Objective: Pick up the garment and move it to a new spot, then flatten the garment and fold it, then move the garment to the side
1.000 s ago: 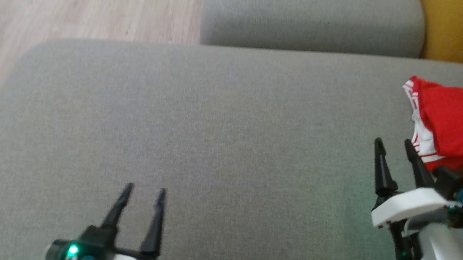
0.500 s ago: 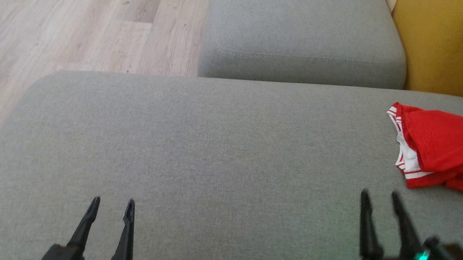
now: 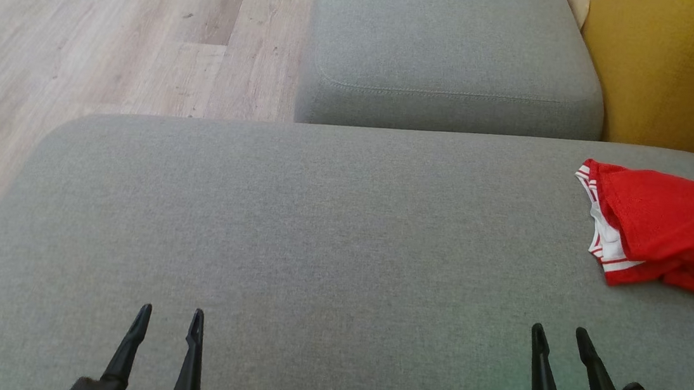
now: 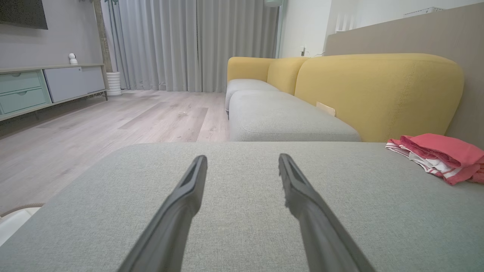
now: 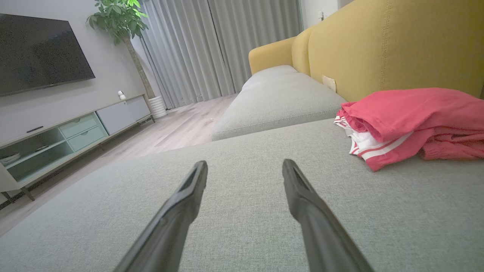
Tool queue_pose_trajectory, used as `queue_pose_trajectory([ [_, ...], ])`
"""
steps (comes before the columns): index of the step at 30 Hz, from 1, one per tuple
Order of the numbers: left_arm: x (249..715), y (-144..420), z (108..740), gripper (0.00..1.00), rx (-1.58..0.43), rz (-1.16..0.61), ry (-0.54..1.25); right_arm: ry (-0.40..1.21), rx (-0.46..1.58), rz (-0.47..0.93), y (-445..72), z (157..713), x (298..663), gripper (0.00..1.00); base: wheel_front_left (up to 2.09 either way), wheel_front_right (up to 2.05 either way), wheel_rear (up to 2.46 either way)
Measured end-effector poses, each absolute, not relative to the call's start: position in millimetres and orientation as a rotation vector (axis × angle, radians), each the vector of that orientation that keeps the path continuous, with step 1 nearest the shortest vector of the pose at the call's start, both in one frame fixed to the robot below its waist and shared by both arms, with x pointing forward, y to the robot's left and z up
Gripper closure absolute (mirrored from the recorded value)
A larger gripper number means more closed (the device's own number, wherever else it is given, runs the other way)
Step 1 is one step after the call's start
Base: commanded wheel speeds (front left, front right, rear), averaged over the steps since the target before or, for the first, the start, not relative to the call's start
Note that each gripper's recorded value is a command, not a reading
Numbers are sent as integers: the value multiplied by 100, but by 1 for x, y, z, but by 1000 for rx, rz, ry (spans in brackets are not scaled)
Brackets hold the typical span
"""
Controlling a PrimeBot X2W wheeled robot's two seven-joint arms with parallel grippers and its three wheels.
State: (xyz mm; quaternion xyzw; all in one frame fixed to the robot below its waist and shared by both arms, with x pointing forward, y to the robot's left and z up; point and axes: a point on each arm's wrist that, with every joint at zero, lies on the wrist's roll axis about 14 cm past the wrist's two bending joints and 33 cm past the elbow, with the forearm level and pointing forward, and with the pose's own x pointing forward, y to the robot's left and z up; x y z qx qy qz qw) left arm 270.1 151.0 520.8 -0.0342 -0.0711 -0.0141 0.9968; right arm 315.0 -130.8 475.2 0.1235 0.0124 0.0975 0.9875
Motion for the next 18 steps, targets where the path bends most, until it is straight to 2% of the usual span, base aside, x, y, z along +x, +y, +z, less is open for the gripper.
queue_pose_trajectory([
  [3,270,151,521,0,-68,-30,-142,27,249,194,-131,474,315,0,0,0,0],
  [4,271,151,520,100,-65,-25,-139,29,247,193,-131,474,314,100,0,0,0],
  [9,264,152,495,100,-81,-18,-58,118,260,171,-135,447,302,100,0,0,0],
  [18,267,154,484,100,-193,-2,-4,151,351,128,-142,441,303,100,0,0,0],
])
